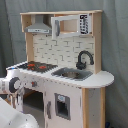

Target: Play with the kitchen

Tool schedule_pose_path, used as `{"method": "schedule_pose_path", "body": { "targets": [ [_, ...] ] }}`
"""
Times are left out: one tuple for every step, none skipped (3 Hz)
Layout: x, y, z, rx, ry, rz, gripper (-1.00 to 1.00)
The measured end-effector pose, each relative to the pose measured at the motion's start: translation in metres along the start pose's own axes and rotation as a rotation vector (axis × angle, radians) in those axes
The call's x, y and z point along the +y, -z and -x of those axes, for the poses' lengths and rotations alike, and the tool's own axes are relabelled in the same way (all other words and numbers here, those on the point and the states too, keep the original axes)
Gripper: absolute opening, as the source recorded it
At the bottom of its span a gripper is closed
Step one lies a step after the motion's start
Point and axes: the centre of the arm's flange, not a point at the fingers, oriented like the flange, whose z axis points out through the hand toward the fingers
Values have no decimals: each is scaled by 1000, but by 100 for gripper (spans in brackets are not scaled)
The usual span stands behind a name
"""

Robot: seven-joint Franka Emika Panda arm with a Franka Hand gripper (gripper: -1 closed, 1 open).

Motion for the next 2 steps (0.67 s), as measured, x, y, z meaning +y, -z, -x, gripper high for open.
{"method": "schedule_pose_path", "body": {
  "targets": [
    [-19, 2, -33, 7, 4, 6, -100],
    [-55, 11, -67, 25, 35, 21, -100]
  ]
}}
